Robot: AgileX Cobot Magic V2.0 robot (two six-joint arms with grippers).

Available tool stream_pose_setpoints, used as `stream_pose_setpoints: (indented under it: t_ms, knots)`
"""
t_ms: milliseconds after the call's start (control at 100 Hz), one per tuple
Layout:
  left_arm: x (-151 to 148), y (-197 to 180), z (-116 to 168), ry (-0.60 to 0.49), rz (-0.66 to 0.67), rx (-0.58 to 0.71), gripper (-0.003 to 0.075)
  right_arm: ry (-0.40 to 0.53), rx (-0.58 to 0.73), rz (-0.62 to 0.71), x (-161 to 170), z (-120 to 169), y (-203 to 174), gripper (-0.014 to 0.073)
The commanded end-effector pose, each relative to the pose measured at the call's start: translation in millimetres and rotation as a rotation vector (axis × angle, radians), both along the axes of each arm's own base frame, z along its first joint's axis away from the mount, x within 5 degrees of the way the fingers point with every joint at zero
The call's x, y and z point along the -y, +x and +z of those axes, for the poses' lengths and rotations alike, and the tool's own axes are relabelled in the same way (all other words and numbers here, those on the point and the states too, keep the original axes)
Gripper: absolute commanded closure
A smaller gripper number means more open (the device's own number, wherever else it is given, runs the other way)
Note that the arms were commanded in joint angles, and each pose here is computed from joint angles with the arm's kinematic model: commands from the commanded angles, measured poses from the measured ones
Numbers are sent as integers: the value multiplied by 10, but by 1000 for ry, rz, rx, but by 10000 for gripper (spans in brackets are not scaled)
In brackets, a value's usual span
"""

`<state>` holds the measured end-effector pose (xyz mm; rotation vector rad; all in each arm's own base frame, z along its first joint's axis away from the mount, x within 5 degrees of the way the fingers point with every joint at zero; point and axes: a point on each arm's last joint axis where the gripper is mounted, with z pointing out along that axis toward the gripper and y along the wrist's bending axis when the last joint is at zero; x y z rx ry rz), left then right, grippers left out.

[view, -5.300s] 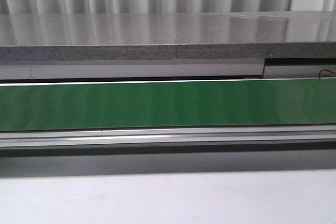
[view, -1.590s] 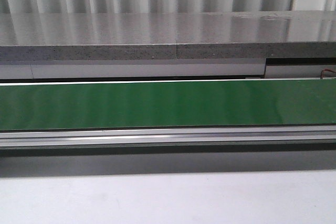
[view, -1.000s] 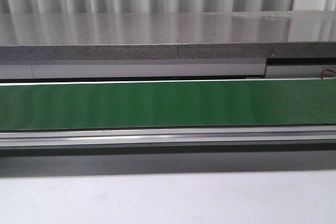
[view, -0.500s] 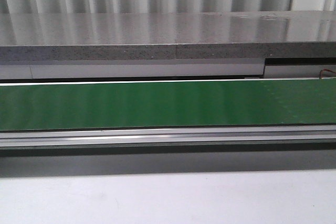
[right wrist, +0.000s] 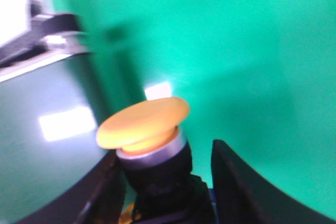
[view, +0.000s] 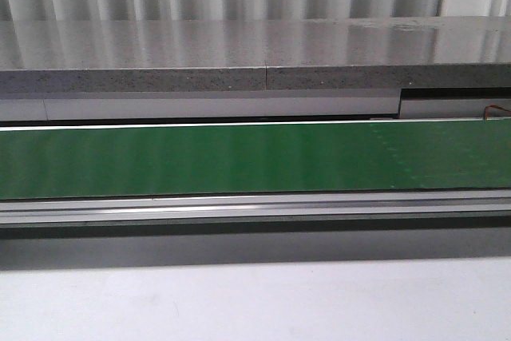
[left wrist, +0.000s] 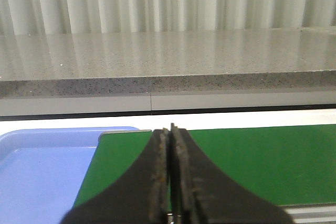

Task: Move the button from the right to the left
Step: 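Carry the button with the right gripper and set it on the belt end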

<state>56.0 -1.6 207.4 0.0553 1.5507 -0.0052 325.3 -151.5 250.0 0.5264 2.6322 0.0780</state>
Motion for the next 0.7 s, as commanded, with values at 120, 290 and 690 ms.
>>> stream_pose_setpoints:
  t_ms: [120, 290, 690]
  knots:
    - [19, -21, 5, -22, -26, 84, 740, -31, 119, 120, -448, 493, 4, 346]
    - [19, -21, 5, -22, -26, 84, 740, -8, 91, 193, -698, 418, 64, 346]
    - [19, -21, 5, -22, -26, 84, 740, 54, 15, 174, -735, 157, 161, 281]
